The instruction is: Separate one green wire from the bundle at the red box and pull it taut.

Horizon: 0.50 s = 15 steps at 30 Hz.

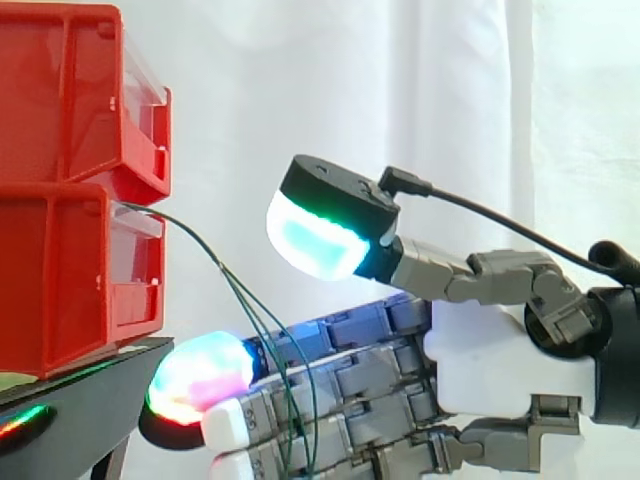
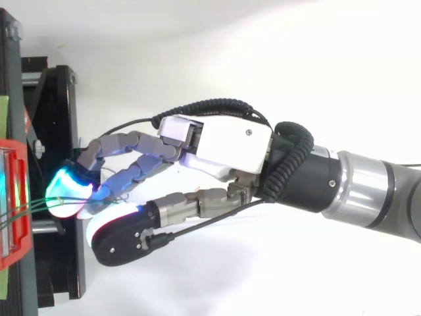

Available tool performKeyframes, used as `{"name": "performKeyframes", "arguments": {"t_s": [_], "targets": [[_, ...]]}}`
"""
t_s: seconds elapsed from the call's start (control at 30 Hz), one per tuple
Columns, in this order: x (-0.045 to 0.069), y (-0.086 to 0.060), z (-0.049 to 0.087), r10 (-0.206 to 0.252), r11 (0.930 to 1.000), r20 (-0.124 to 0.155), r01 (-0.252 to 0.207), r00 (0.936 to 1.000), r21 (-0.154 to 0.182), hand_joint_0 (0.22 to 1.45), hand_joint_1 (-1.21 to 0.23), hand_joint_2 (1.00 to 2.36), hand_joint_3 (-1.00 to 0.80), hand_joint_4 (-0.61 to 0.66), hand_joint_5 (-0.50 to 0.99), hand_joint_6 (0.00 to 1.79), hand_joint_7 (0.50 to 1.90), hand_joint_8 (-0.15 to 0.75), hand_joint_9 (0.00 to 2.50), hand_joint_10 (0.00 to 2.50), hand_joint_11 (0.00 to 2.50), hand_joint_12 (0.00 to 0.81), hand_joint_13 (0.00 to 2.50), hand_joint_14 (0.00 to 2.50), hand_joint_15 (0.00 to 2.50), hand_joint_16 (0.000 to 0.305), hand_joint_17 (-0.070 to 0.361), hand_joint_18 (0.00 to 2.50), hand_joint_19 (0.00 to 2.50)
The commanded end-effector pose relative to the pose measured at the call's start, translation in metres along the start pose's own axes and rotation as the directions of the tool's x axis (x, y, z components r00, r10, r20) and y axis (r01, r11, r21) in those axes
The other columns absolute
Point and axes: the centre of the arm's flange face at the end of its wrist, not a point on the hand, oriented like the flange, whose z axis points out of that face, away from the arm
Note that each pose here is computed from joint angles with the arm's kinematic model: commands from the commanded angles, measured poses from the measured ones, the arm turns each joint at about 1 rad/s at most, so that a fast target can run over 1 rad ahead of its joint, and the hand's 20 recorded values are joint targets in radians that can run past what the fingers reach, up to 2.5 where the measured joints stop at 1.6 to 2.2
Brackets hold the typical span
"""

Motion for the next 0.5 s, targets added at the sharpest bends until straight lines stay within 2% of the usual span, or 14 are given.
{"name": "performKeyframes", "arguments": {"t_s": [0.0, 0.1, 0.17, 0.3, 0.47], "targets": [[0.001, 0.012, 0.004, 0.003, 1.0000, 0.000, -0.003, 1.0000, -0.006, 0.58, -0.55, 1.00, -0.47, 0.32, -0.15, 0.50, 0.85, 0.294, 0.85, 0.01, 0.22, 0.259, 0.79, 0.01, 0.21, 0.038, 0.086, 0.71, 0.33], [0.003, 0.020, 0.003, -0.009, 0.9997, -0.004, 0.009, 0.9999, 0.021, 0.59, -0.56, 1.00, -0.46, 0.32, -0.14, 0.50, 0.89, 0.293, 0.85, 0.01, 0.23, 0.258, 0.79, 0.01, 0.22, 0.038, 0.085, 0.71, 0.32], [0.004, 0.024, 0.001, -0.025, 0.9982, -0.011, 0.025, 0.9996, 0.055, 0.59, -0.56, 1.00, -0.45, 0.32, -0.14, 0.50, 0.92, 0.292, 0.85, 0.01, 0.23, 0.256, 0.79, 0.01, 0.22, 0.038, 0.085, 0.71, 0.32], [0.005, 0.023, -0.003, -0.045, 0.9937, -0.021, 0.047, 0.9988, 0.102, 0.60, -0.57, 1.00, -0.45, 0.32, -0.14, 0.50, 0.96, 0.293, 0.85, 0.01, 0.25, 0.257, 0.79, 0.01, 0.22, 0.038, 0.086, 0.71, 0.33], [0.004, 0.022, -0.005, -0.051, 0.9917, -0.022, 0.053, 0.9985, 0.117, 0.60, -0.57, 1.00, -0.44, 0.32, -0.13, 0.50, 0.99, 0.292, 0.85, 0.01, 0.25, 0.258, 0.79, 0.01, 0.23, 0.038, 0.086, 0.71, 0.33]]}}
